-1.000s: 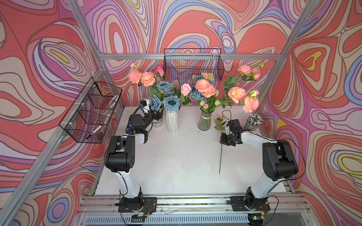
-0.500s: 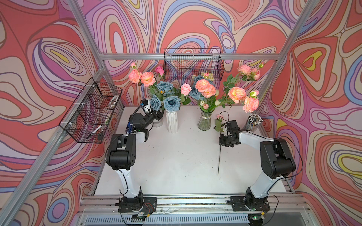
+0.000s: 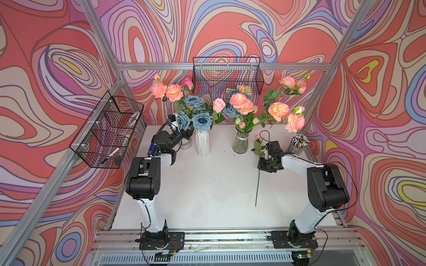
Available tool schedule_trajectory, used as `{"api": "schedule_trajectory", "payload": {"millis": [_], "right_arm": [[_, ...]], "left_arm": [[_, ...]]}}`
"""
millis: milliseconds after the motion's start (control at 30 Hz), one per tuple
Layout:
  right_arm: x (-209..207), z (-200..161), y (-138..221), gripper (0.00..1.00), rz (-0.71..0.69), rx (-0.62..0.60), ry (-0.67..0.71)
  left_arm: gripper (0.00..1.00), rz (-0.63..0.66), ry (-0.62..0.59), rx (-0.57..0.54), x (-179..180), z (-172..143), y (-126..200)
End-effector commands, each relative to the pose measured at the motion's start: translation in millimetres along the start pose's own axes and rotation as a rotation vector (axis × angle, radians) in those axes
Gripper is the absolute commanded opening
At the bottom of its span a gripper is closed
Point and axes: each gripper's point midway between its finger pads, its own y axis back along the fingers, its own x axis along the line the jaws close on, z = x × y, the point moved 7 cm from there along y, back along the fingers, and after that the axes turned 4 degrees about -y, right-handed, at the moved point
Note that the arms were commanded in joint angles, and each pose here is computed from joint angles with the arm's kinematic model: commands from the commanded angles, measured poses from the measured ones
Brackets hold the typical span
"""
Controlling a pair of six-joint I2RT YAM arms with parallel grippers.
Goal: Pick out pink flowers from the vase
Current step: Place the flower at the center of the board, then pick up the flower from the vase.
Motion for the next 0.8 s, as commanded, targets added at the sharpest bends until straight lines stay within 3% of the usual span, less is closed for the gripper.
{"api": "schedule_trajectory", "payload": {"millis": [0, 333, 767], "right_arm": [[2.1, 1.7, 10.3, 0.34, 0.001, -0.038, -0.003], [5.7, 6.1, 22.6, 0.35, 0.015, -0.072, 0.009], [7.8, 5.5, 30.1, 0.37, 0.042, -0.103, 0.023]], "left_arm": [[0.34, -0.036, -0.035, -0.047, -7.1, 9.6, -1.9], [0.15, -0.022, -0.046, -0.074, -13.2, 21.4, 1.4], [0.04, -0.055, -0.085, -0.142, -36.6, 60.7, 5.6]]}}
